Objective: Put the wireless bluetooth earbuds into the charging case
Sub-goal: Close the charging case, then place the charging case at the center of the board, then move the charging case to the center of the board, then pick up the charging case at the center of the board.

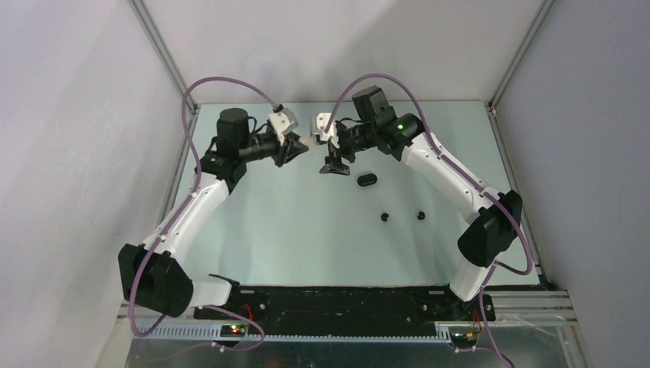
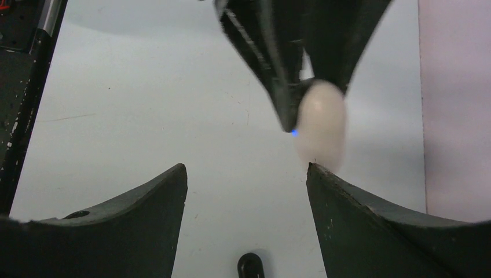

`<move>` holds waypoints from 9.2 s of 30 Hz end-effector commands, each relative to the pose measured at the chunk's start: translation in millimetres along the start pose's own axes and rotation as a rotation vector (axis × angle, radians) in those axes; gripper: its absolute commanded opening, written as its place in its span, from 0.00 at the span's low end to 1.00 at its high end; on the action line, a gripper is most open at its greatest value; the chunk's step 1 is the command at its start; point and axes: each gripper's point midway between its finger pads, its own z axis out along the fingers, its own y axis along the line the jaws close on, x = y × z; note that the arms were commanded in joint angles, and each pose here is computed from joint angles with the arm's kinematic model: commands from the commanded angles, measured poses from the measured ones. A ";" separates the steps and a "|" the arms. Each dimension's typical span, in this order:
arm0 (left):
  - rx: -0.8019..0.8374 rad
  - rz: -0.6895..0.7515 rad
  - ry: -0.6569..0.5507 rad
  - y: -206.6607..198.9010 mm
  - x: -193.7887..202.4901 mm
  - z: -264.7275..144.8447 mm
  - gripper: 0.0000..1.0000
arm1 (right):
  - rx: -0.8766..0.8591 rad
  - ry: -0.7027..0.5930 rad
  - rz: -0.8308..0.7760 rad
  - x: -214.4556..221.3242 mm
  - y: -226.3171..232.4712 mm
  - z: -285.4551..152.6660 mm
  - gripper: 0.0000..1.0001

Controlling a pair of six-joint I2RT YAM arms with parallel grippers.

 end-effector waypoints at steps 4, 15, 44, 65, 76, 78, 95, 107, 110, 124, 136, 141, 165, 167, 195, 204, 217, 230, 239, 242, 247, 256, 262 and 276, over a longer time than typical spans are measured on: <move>-0.115 -0.182 -0.158 34.5 -41.5 -2.1 0.00 | 0.057 0.001 -0.027 -11.4 -6.0 -6.0 0.79; -0.226 -0.447 -0.039 44.0 14.7 1.6 0.00 | 0.149 0.016 0.154 18.3 -28.7 -46.1 0.79; -0.492 -1.503 0.384 52.2 257.9 8.5 0.23 | -0.082 0.594 0.119 272.2 -16.3 -35.8 0.67; -0.630 -1.239 0.347 89.3 209.2 -45.7 0.72 | -0.276 0.608 0.151 296.6 11.1 -29.9 0.72; -0.633 -1.115 0.302 104.2 183.5 -54.2 0.72 | -0.406 0.532 0.210 239.9 64.8 0.2 0.71; -0.625 -1.106 0.289 103.0 177.3 -56.1 0.71 | -0.432 0.502 0.241 223.8 73.3 1.9 0.71; -0.609 -1.005 0.259 89.5 150.8 -76.8 0.69 | -0.243 0.443 -0.023 232.5 -3.9 3.3 0.74; -0.634 -0.939 0.259 70.4 136.1 -99.9 0.68 | -0.371 0.435 -0.260 252.8 6.5 59.9 0.75; -0.631 -0.944 0.260 68.6 137.0 -99.6 0.68 | -0.432 0.438 -0.303 254.2 21.3 65.5 0.75; -0.610 -0.998 0.268 63.5 144.9 -93.7 0.68 | -0.412 0.422 -0.276 248.1 34.1 80.9 0.74; -0.589 -1.041 0.276 61.3 151.0 -87.9 0.66 | -0.281 0.266 -0.286 202.7 35.2 140.3 0.76; -0.586 -1.054 0.275 58.8 151.6 -87.7 0.66 | -0.259 0.178 -0.246 183.9 38.9 153.8 0.79; -0.558 -1.048 0.235 52.3 144.1 -86.3 0.66 | -0.517 0.531 0.028 241.8 71.2 58.5 0.70; -0.561 -1.051 0.233 53.0 145.3 -85.6 0.66 | -0.456 0.516 0.059 240.4 66.0 57.9 0.70; -0.579 -1.093 0.226 46.3 150.3 -86.3 0.66 | -0.271 0.420 0.196 228.5 70.5 99.2 0.42; -0.354 -1.012 0.182 36.1 131.5 -39.5 0.65 | -0.039 0.317 0.065 181.4 31.1 71.6 0.27; 0.007 -0.712 -0.080 13.5 14.3 11.7 0.65 | 0.276 0.132 -0.018 62.5 -27.8 -7.5 0.26; 0.141 -0.731 -0.072 -4.4 1.5 33.6 0.63 | 0.358 0.086 -0.026 37.4 -46.5 -14.6 0.27; 0.183 -0.730 -0.077 -7.9 -0.7 41.1 0.48 | 0.353 0.066 -0.050 26.5 -46.3 -5.5 0.27; 0.194 -0.721 -0.080 -9.5 -2.8 43.8 0.45 | 0.352 0.068 -0.059 26.2 -46.0 0.0 0.27; 0.214 -0.718 -0.082 -11.0 -3.6 45.6 0.33 | 0.357 0.064 -0.066 22.6 -47.2 4.1 0.27; 0.227 -0.737 -0.079 -12.3 -3.1 46.9 0.41 | 0.405 0.062 -0.062 20.9 -54.5 0.6 0.27; 0.267 -0.753 -0.077 -13.9 -3.9 49.2 0.42 | 0.438 0.060 -0.058 19.4 -60.7 -1.7 0.27; 0.303 -0.775 -0.099 -11.8 -6.0 49.1 0.14 | 0.445 0.073 -0.043 25.8 -61.9 0.7 0.29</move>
